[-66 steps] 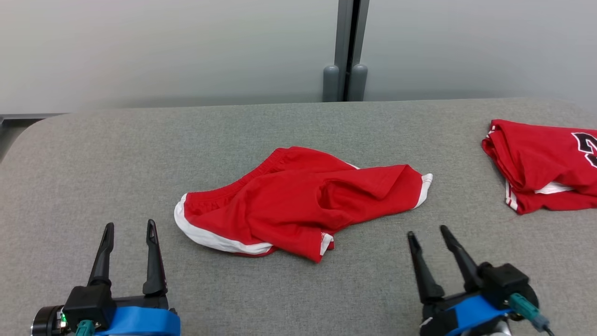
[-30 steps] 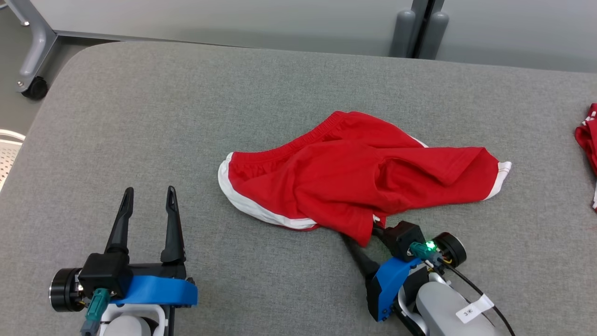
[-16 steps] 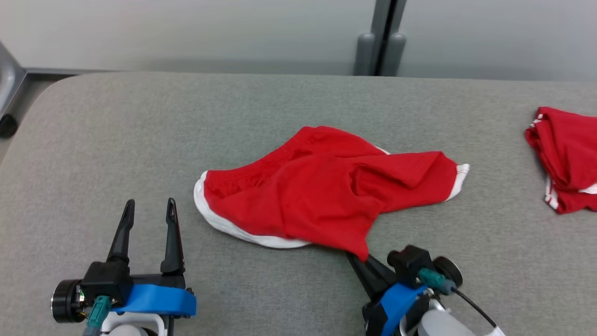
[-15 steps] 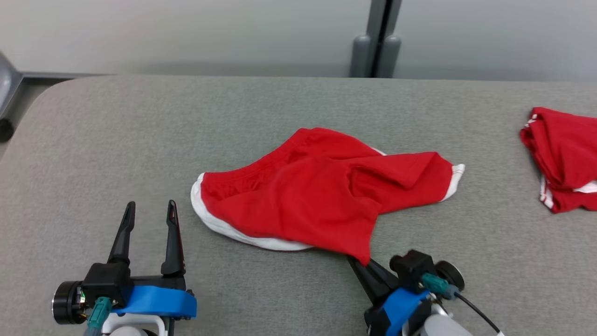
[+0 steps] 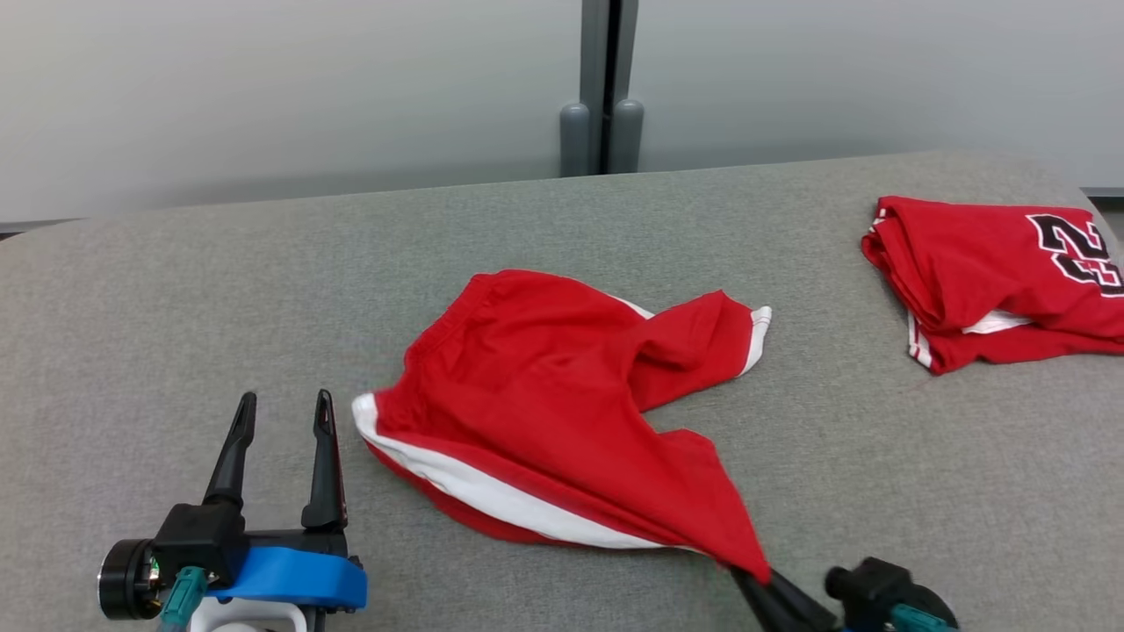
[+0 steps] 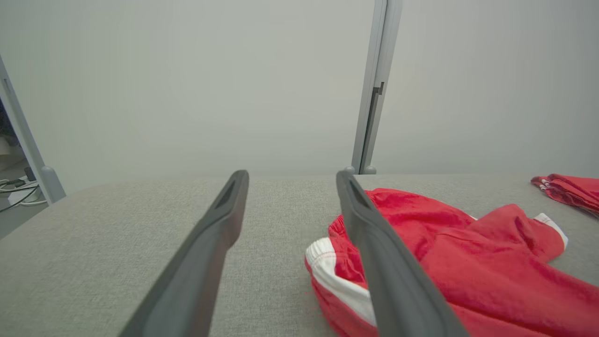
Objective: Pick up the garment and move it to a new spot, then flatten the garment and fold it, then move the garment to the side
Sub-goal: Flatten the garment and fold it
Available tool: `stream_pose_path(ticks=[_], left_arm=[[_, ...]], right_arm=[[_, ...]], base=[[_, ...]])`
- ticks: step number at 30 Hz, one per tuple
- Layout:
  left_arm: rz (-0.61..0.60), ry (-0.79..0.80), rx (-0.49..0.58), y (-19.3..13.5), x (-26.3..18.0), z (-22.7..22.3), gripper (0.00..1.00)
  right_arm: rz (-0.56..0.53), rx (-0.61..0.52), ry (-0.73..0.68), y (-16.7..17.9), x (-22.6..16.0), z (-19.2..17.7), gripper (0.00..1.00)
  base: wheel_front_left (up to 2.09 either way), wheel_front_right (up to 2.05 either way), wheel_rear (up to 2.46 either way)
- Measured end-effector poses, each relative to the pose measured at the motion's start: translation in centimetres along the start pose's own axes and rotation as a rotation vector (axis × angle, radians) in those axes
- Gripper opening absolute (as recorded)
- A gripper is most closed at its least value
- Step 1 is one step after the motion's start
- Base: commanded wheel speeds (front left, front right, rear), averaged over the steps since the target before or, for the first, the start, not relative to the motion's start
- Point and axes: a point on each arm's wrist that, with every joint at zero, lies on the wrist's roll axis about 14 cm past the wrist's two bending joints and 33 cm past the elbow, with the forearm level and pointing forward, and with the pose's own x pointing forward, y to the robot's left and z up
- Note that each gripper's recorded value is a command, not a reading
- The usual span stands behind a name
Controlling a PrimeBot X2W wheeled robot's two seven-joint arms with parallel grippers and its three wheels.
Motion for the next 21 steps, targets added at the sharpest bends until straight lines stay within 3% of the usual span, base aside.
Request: stream_pose_path(ticks=[11,14,16,17,18,21], left_arm=[[-0.034,0.014,-0.006,-1.1,0.6,-0.6,1.00],[-0.035,0.015,-0.007,-1.1,0.7,-0.6,1.00],[-0.033,0.010,-0.006,-1.0,0.8,-0.5,1.00],[-0.031,0.008,-0.005,-0.9,0.8,-0.4,1.00],[-0.028,0.007,-0.005,-0.9,0.7,-0.3,1.00],[-0.018,0.002,-0.002,-0.5,0.6,-0.2,1.00]], right_arm=[[-0.254,-0.005,0.036,-8.0,-5.0,0.6,0.00],[-0.280,-0.002,0.048,-8.8,-5.4,0.6,0.00],[-0.284,0.007,0.046,-8.9,-5.3,0.7,0.05],[-0.284,0.009,0.029,-8.8,-5.1,1.0,0.38],[-0.285,0.011,0.011,-8.7,-5.0,1.4,1.00],[-0.296,-0.010,-0.018,-9.2,-5.1,2.0,1.00]], base=[[0.00,0.00,0.00],[0.00,0.00,0.00],[0.00,0.00,0.00],[0.00,0.00,0.00],[0.00,0.00,0.00],[0.00,0.00,0.00]])
